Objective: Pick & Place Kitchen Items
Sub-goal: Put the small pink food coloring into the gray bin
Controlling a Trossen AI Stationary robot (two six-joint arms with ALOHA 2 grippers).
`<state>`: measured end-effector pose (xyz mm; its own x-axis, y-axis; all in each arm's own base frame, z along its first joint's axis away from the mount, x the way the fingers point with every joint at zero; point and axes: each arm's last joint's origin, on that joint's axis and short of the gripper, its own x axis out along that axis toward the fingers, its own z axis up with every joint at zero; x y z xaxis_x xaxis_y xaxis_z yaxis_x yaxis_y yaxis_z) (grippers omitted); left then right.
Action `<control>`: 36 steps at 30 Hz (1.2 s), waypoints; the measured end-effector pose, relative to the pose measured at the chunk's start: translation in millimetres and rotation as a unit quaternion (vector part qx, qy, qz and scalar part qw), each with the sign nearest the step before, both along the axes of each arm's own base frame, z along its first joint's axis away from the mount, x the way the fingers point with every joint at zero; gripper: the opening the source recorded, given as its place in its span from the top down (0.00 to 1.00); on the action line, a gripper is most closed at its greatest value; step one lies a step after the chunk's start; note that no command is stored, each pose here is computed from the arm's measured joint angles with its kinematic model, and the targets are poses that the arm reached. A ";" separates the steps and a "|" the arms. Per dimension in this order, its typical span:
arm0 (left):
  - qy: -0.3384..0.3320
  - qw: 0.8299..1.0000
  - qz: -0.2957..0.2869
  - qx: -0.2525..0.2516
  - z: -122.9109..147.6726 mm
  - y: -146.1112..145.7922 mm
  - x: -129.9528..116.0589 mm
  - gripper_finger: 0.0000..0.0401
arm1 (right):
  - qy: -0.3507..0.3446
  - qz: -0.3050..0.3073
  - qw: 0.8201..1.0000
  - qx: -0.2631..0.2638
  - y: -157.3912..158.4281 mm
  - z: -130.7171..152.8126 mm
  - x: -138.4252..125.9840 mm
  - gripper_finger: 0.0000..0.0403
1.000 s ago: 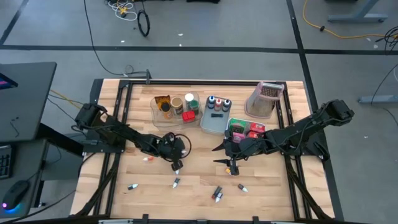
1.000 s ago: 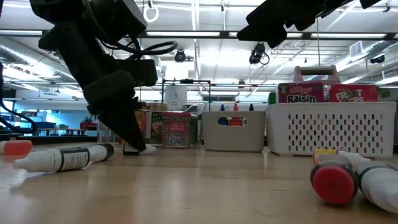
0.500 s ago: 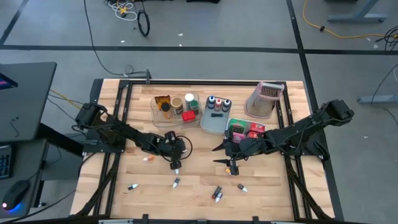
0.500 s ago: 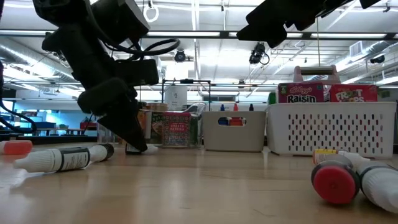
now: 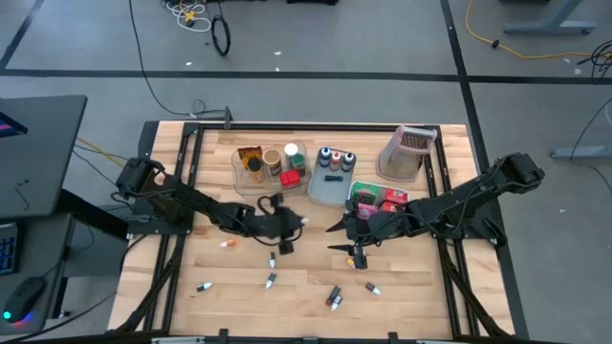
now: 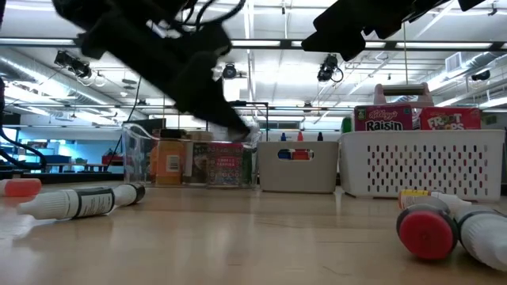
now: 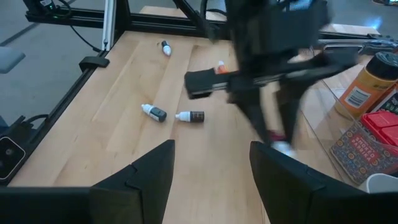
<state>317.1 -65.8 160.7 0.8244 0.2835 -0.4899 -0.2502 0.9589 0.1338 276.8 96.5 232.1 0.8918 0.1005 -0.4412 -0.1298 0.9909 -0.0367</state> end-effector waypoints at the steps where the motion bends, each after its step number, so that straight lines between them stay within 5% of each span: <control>1: -0.007 1.000 0.004 0.022 6.4 2.3 4.7 0.75 | 0.000 0.000 1.000 0.000 0.0 0.0 0.0 0.45; 7: -0.034 0.996 0.013 0.082 40.7 32.3 30.8 0.76 | 0.000 0.000 1.000 0.000 0.0 0.0 0.0 0.45; 17: -0.070 0.996 -0.042 0.016 64.3 99.8 45.9 0.75 | 0.000 0.000 1.000 0.000 0.0 0.0 0.0 0.45; 28: -0.024 0.999 -0.036 0.011 44.5 105.5 49.5 0.76 | -0.003 0.005 1.000 -0.010 0.1 0.3 0.3 0.45; 33: 0.011 0.998 -0.025 0.050 25.3 108.8 65.4 0.76 | -0.006 0.006 1.000 -0.012 0.2 0.7 0.4 0.45; 36: 0.037 0.997 -0.029 0.058 37.4 111.7 75.2 0.76 | -0.006 0.007 1.000 -0.013 0.1 0.7 0.5 0.45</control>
